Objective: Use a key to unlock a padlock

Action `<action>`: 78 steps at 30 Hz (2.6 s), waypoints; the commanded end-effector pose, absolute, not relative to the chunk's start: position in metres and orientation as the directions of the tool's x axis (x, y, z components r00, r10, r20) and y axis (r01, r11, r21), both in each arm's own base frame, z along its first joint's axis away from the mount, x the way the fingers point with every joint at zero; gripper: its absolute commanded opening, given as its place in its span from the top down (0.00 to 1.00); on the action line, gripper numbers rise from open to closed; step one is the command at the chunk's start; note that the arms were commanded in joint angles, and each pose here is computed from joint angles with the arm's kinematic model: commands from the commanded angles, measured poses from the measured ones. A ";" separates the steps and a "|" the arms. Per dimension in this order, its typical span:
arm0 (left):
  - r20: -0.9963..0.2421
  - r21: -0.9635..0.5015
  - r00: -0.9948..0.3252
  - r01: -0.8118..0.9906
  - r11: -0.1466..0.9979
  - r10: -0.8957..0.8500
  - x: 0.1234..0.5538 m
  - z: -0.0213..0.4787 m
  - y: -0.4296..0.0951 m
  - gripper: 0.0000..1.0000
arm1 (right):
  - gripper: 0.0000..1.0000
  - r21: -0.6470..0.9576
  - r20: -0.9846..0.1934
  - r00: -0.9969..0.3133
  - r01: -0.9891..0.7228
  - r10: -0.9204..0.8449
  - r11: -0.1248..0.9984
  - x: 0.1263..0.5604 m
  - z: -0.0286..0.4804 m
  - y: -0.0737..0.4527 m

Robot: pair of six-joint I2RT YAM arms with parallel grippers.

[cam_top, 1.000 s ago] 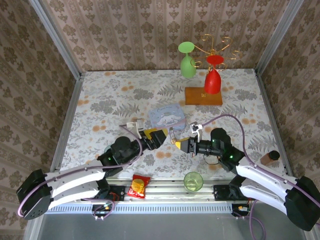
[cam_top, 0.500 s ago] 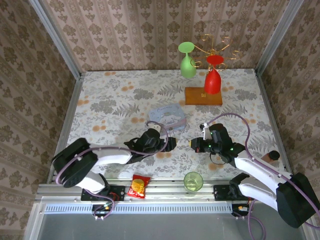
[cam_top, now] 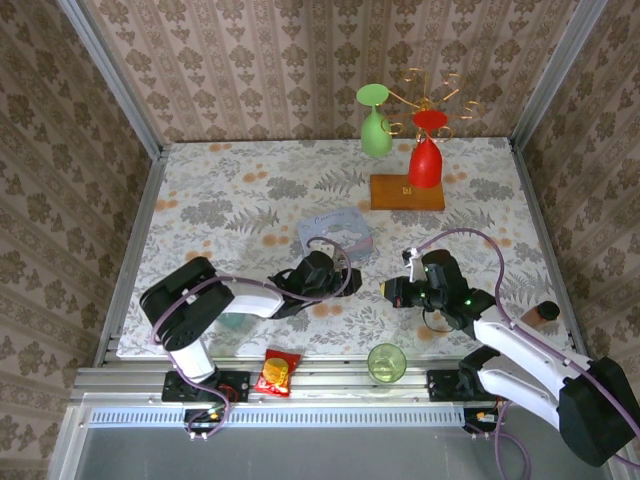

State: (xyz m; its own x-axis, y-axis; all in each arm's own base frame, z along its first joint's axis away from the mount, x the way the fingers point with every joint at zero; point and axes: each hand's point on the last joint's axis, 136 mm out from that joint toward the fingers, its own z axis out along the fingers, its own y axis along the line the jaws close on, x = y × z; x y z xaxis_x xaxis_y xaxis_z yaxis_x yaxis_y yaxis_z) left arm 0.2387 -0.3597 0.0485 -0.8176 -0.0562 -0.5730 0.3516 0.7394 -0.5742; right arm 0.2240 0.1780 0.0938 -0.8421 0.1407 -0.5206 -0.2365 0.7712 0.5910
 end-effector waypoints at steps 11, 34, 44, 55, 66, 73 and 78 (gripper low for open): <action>-0.571 -0.581 -0.818 0.337 0.741 -0.076 0.236 0.027 -0.372 0.49 | 1.00 0.575 -0.510 -0.848 -0.213 0.142 0.790 0.221 0.080 0.171; -0.562 -0.649 -0.807 0.293 0.702 -0.183 0.247 0.040 -0.366 0.85 | 1.00 0.677 -0.403 -0.897 -0.159 0.181 0.719 0.232 0.055 0.196; -0.477 -0.782 -0.808 0.211 0.586 -0.346 0.256 0.064 -0.364 0.97 | 1.00 0.753 -0.318 -0.929 -0.127 0.188 0.646 0.236 0.052 0.214; -0.415 -0.862 -0.777 0.171 0.476 -0.473 0.261 0.089 -0.358 1.00 | 1.00 0.867 -0.192 -0.966 -0.084 0.175 0.491 0.243 0.054 0.237; -0.342 -0.924 -0.741 0.151 0.352 -0.578 0.265 0.107 -0.349 1.00 | 1.00 0.945 -0.113 -0.964 -0.029 0.241 0.326 0.262 0.059 0.240; -0.318 -0.934 -0.746 0.140 0.330 -0.584 0.264 0.107 -0.350 1.00 | 1.00 0.956 -0.099 -0.955 -0.013 0.278 0.295 0.267 0.057 0.233; -0.314 -0.934 -0.749 0.135 0.330 -0.583 0.264 0.103 -0.350 1.00 | 1.00 0.963 -0.095 -0.953 -0.015 0.287 0.269 0.269 0.056 0.232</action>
